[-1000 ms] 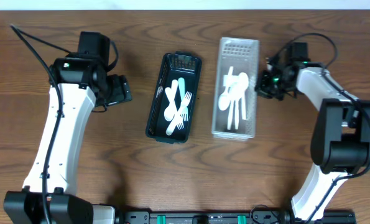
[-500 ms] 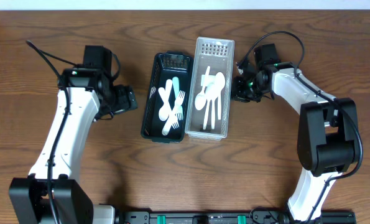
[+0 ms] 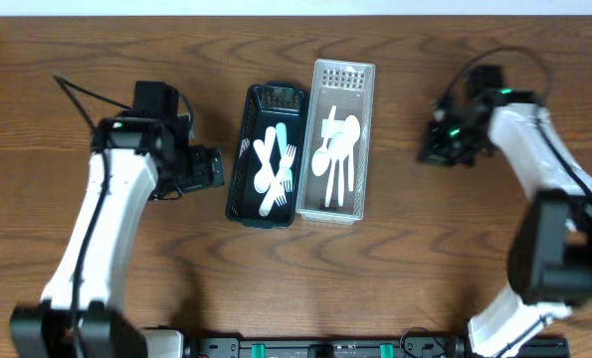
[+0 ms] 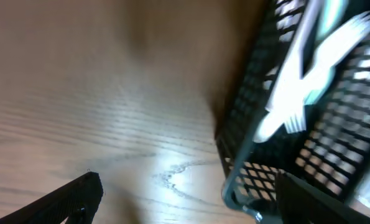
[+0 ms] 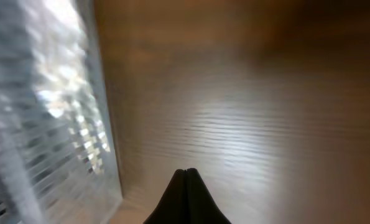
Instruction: Pack container
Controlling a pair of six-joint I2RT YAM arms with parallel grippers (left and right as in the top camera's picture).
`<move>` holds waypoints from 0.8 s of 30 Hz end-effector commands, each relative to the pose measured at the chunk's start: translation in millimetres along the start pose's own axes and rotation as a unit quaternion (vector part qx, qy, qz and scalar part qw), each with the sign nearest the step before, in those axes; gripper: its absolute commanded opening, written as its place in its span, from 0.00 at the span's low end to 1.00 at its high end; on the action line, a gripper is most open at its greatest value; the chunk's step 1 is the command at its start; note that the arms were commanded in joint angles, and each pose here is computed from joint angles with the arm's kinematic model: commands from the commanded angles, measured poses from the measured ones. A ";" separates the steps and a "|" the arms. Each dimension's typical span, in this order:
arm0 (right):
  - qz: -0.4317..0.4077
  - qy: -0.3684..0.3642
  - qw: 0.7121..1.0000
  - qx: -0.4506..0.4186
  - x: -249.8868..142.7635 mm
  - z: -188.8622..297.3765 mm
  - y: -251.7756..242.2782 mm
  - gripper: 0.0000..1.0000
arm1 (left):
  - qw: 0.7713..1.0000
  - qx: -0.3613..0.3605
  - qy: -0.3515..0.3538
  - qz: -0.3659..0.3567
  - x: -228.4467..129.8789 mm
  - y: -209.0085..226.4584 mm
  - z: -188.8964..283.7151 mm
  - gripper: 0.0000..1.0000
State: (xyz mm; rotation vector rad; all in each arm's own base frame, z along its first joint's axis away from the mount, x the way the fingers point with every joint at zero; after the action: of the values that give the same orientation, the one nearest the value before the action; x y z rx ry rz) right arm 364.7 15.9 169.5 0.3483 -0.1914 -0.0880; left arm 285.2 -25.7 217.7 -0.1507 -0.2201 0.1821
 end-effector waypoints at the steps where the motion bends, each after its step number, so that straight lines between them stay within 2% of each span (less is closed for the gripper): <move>1: 0.106 -0.153 0.979 -0.078 8.2 111.7 23.0 0.01 | 0.993 0.006 -0.113 -0.037 -1.7 -0.2 65.5 0.91; 5: 0.143 -0.295 0.938 -0.110 -22.7 213.4 53.1 0.01 | 0.975 -0.016 -0.216 -0.045 -28.3 -0.2 121.7 0.91; 8: 0.161 -0.381 0.904 -0.106 -58.9 266.7 69.7 0.01 | 0.959 -0.011 -0.279 -0.044 -52.6 6.0 153.6 0.92; 11: 0.170 -0.434 0.878 -0.105 -100.0 300.1 78.1 0.01 | 0.947 0.010 -0.320 -0.037 -77.6 16.2 174.5 0.92; 15: 0.152 -0.463 0.861 -0.145 -155.9 322.5 71.4 0.05 | 0.944 0.018 -0.328 -0.033 -108.8 25.0 184.0 0.93; 16: 0.145 -0.465 0.859 -0.158 -171.2 325.2 67.9 0.11 | 0.945 0.019 -0.324 -0.033 -116.2 26.8 184.1 0.99; 17: 0.142 -0.465 0.859 -0.164 -181.5 326.3 66.2 0.18 | 0.947 0.021 -0.319 -0.033 -122.8 28.5 183.6 0.98; 19: 0.140 -0.466 0.858 -0.166 -199.9 327.4 64.4 0.41 | 0.951 0.024 -0.307 -0.033 -132.4 31.1 182.1 0.98; 20: 0.141 -0.469 0.856 -0.166 -207.7 328.4 64.2 0.59 | 0.953 0.026 -0.301 -0.033 -136.1 32.1 180.9 0.98; 21: 0.141 -0.473 0.853 -0.165 -214.4 329.8 64.2 0.99 | 0.954 0.027 -0.296 -0.033 -138.4 32.8 180.0 0.98; 24: 0.144 -0.493 0.843 -0.163 -228.3 335.5 65.2 0.99 | 0.957 0.029 -0.286 -0.033 -140.7 33.6 178.0 0.98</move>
State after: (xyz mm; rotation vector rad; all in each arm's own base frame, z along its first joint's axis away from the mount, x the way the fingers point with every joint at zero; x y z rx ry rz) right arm 85.2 -4.7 462.7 -0.0798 -1.2220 0.0189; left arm 104.5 -0.1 354.3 -0.0522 -0.7940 0.1612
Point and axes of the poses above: each gripper's point midway between its finger pads, its own z axis back along the fingers, its own y axis along the line the jaws close on, x = y × z, the point moved 7 cm from there along z, back along the fingers, and after that the axes turned 2 degrees about z, right-handed, at the moved point
